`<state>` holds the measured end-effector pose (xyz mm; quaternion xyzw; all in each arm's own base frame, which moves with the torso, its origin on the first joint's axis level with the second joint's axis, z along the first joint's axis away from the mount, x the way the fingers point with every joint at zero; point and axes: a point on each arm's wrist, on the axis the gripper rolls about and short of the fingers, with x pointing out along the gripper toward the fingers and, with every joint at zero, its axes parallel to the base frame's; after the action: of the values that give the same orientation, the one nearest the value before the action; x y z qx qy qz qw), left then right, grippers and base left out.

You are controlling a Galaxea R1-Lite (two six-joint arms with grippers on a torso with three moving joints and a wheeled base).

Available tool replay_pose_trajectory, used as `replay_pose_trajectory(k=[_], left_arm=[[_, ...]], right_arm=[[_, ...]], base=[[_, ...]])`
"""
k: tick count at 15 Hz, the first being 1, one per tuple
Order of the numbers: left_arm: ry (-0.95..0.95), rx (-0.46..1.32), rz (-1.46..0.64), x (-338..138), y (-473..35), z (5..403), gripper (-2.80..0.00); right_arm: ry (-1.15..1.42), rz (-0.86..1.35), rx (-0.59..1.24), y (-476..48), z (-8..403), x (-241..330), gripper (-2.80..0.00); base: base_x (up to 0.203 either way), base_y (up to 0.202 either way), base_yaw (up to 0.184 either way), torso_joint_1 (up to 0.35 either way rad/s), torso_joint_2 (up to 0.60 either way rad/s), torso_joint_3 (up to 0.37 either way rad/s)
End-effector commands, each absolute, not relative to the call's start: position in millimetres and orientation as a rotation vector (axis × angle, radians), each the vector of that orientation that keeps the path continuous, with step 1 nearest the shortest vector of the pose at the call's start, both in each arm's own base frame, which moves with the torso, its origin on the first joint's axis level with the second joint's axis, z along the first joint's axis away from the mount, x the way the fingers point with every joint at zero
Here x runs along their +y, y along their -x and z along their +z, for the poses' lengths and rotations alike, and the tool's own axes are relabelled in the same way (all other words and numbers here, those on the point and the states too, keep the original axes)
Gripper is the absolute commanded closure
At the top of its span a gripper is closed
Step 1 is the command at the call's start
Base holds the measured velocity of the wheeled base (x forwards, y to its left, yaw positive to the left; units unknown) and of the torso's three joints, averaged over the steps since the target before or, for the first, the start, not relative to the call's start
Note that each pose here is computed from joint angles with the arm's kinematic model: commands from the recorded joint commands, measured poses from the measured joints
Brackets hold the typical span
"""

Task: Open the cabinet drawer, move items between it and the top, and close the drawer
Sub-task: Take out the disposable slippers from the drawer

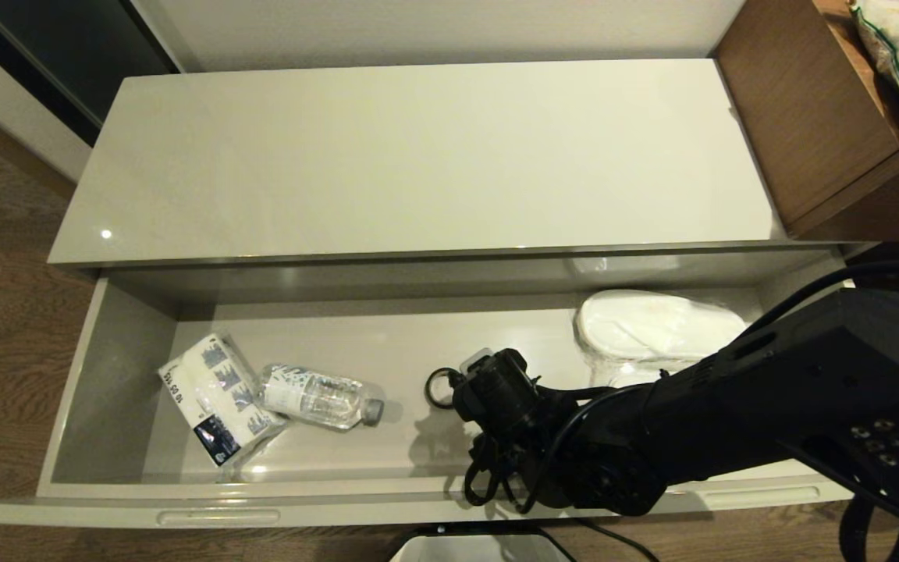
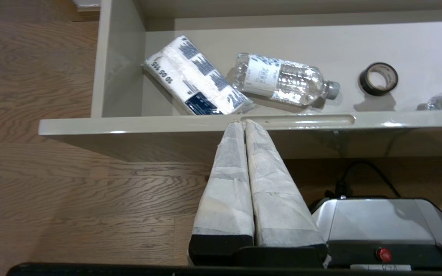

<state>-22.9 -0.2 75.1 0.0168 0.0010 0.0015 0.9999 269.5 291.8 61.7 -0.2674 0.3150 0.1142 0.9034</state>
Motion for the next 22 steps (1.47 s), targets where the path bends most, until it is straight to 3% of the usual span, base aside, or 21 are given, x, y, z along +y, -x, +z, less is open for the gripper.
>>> replay_pose_trajectory(k=[1, 7, 13, 19, 22], left_arm=[[-0.034, 0.005, 0.003, -0.2, 22.7, 74.7, 0.0], [-0.034, 0.005, 0.003, -0.2, 22.7, 74.7, 0.0], [-0.034, 0.005, 0.003, -0.2, 22.7, 74.7, 0.0], [-0.034, 0.005, 0.003, -0.2, 22.7, 74.7, 0.0], [-0.034, 0.005, 0.003, -0.2, 22.7, 74.7, 0.0]], right_arm=[[0.549, 0.215, 0.638, -266.5, 68.0, 287.1, -2.8], [0.52, 0.212, 0.618, -248.4, 82.7, 280.7, -2.8], [0.588, 0.184, 0.716, -238.8, 51.5, 260.8, -2.8], [0.543, 0.14, 0.729, -249.6, 53.2, 248.2, -2.8], [0.423, 0.13, 0.616, -261.6, 66.6, 256.5, -2.8]], base=[[0.0, 0.0, 0.0, 0.0, 0.0, 0.0], [0.0, 0.0, 0.0, 0.0, 0.0, 0.0], [0.0, 0.0, 0.0, 0.0, 0.0, 0.0], [0.0, 0.0, 0.0, 0.0, 0.0, 0.0], [0.0, 0.0, 0.0, 0.0, 0.0, 0.0]])
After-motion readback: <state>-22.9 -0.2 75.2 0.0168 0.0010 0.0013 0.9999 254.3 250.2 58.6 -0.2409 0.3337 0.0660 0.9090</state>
